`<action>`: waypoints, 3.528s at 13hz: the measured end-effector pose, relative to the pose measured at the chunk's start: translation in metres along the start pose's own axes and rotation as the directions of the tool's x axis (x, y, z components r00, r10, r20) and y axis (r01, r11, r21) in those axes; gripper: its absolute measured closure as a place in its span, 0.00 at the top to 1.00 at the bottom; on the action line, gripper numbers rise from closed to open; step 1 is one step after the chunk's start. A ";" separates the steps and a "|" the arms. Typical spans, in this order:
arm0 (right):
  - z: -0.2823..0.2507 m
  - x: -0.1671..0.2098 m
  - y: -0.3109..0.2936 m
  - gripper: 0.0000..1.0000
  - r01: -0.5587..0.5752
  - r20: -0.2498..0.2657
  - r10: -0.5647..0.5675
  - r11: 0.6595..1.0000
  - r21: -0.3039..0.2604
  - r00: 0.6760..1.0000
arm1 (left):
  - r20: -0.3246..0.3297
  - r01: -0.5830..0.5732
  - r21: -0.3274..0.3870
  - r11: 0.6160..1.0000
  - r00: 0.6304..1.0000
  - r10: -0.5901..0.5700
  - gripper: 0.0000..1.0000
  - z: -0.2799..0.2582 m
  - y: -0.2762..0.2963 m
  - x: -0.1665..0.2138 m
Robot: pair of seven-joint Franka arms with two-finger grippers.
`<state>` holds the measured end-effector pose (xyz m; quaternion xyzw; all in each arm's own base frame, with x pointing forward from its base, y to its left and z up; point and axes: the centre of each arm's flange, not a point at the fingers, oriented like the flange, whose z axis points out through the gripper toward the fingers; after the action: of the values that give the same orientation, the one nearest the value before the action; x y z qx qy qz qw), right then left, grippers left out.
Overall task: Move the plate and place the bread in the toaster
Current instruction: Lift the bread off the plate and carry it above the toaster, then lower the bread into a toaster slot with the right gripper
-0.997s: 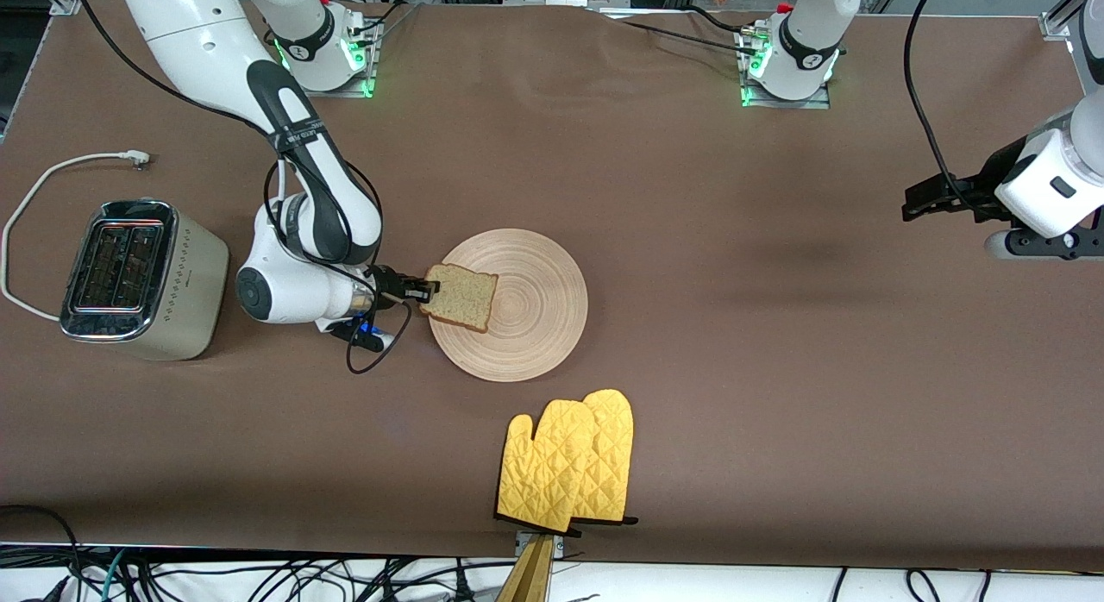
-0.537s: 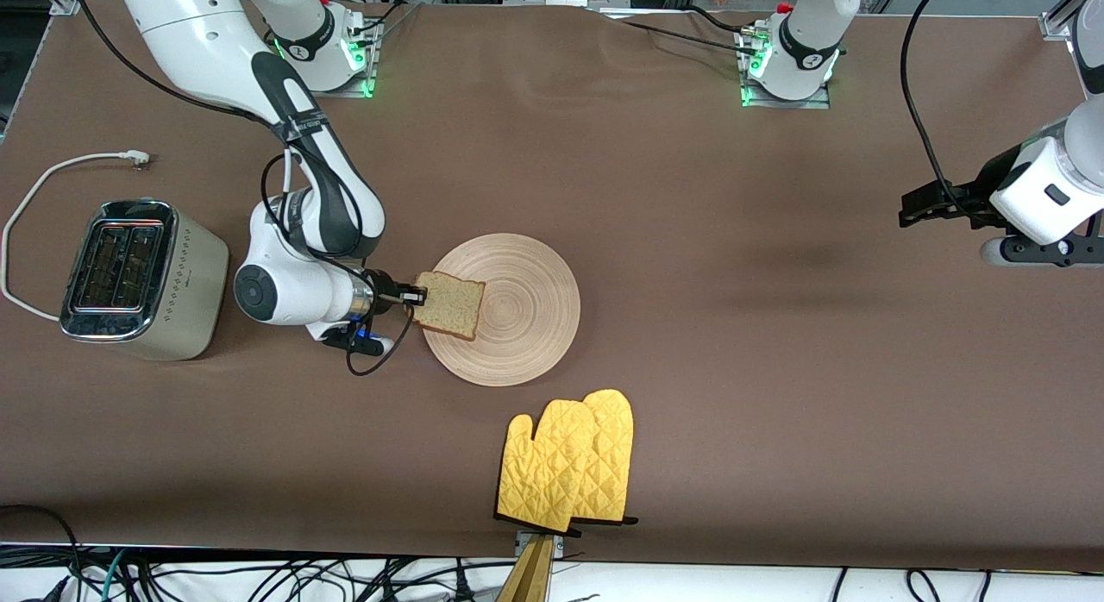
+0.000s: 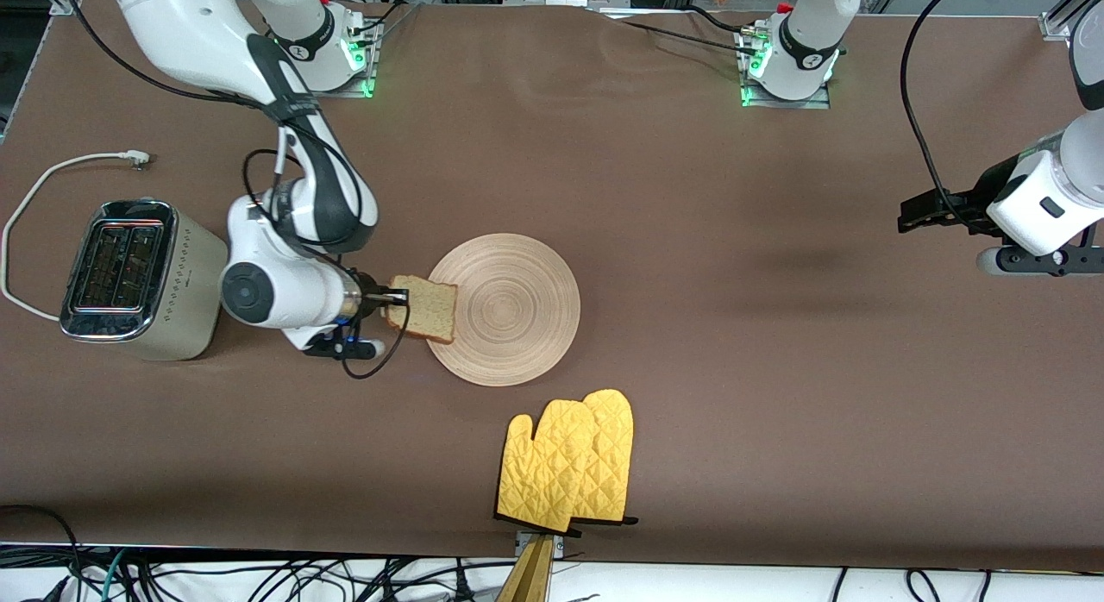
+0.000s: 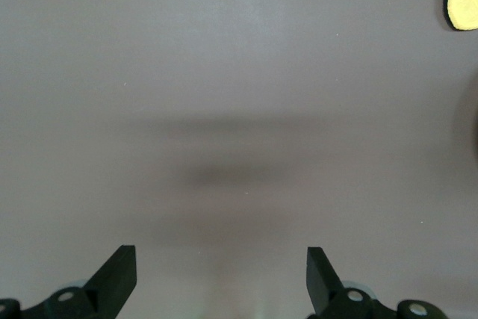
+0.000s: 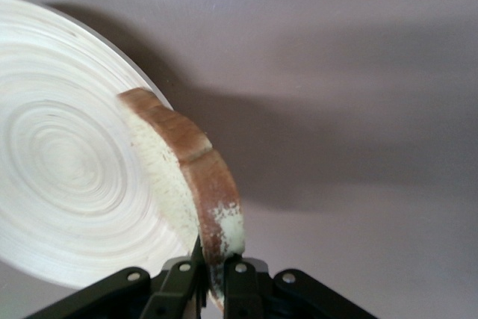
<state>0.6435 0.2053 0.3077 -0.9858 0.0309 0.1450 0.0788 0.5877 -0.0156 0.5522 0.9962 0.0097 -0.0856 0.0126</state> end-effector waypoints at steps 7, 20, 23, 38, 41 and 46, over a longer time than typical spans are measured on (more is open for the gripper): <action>-0.160 -0.037 0.056 0.10 -0.028 -0.035 0.026 0.999 -0.043 0.999 | -0.043 -0.017 0.006 1.000 0.999 0.017 1.00 -0.022 0.012 -0.015; -0.238 -0.075 0.288 0.10 -0.099 0.009 0.111 0.921 -0.376 0.994 | -0.101 -0.069 0.011 0.998 0.992 0.069 1.00 -0.036 0.029 -0.021; -0.223 -0.066 0.332 0.10 -0.085 0.043 0.110 0.919 -0.385 0.993 | -0.099 -0.079 0.012 0.997 0.992 0.080 1.00 -0.036 0.035 -0.021; -0.180 -0.039 0.383 0.10 0.001 0.095 0.034 0.938 -0.347 0.995 | -0.169 -0.104 0.032 0.994 0.980 0.108 1.00 -0.060 0.044 -0.065; -0.160 -0.026 0.392 0.10 -0.005 0.094 0.038 0.944 -0.330 0.995 | -0.161 -0.107 0.033 0.994 0.981 0.111 1.00 -0.056 0.046 -0.063; -0.152 -0.022 0.400 0.10 -0.012 0.080 0.037 0.955 -0.296 0.996 | -0.152 -0.102 0.032 0.994 0.983 0.106 1.00 -0.052 0.044 -0.059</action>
<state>0.6320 -0.2129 0.3995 -0.9790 0.0179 0.1906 -0.0698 0.5395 -0.0590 0.6144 0.9991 -0.0424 -0.0077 0.0044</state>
